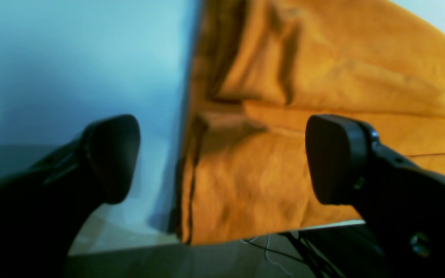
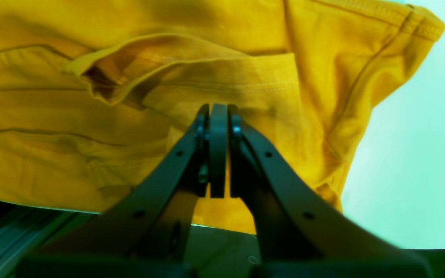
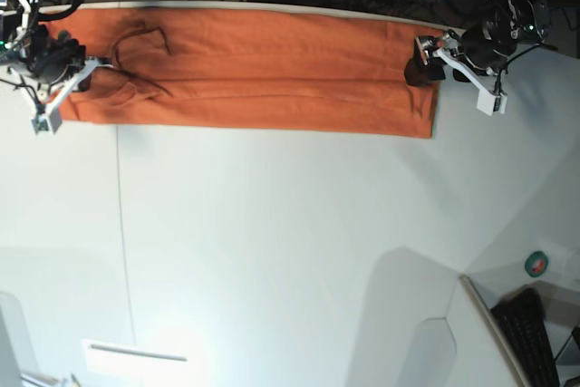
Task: Layout the t-shirt on the table in an organized manner, then fold the t-shirt properly
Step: 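Release and regrasp the strip's other end with the left gripper, then lift the strip end with the left gripper toward the right gripper, then lay the strip end over the shirt with the left gripper, then release the folded end and move the left gripper away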
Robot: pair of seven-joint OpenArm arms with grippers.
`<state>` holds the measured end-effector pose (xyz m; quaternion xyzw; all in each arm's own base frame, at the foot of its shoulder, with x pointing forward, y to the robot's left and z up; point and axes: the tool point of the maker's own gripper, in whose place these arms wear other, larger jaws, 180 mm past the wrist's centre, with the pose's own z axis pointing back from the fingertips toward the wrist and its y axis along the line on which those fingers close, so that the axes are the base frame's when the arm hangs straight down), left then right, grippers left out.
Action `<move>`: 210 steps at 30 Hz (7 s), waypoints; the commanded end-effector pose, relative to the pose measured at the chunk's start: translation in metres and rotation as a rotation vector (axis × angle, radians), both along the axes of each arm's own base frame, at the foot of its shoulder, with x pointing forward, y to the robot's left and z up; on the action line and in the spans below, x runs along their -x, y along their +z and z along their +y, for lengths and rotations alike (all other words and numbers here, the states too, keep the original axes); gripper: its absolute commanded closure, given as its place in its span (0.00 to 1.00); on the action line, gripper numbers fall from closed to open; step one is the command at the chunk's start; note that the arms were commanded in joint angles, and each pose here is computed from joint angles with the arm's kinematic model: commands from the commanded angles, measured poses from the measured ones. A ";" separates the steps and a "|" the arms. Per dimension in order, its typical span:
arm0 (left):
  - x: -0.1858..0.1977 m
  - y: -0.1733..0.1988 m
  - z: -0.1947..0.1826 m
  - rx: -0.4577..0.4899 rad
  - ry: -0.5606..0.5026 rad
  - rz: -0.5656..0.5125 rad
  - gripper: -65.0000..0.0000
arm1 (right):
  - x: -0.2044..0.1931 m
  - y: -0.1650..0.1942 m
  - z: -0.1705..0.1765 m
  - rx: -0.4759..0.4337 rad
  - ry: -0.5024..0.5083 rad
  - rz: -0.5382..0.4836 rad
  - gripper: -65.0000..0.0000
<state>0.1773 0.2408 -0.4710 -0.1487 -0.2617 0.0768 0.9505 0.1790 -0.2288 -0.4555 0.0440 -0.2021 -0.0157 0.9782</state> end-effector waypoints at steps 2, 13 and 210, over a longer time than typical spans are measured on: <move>-0.009 0.004 0.004 0.005 0.009 -0.032 0.10 | -0.007 0.007 -0.004 0.011 0.009 -0.033 1.00; -0.005 -0.018 0.004 0.056 0.071 -0.007 0.12 | -0.007 0.007 -0.004 0.010 0.008 -0.033 1.00; -0.050 0.019 -0.180 0.216 -0.071 -0.025 1.00 | -0.018 0.009 0.012 -0.020 0.029 -0.054 1.00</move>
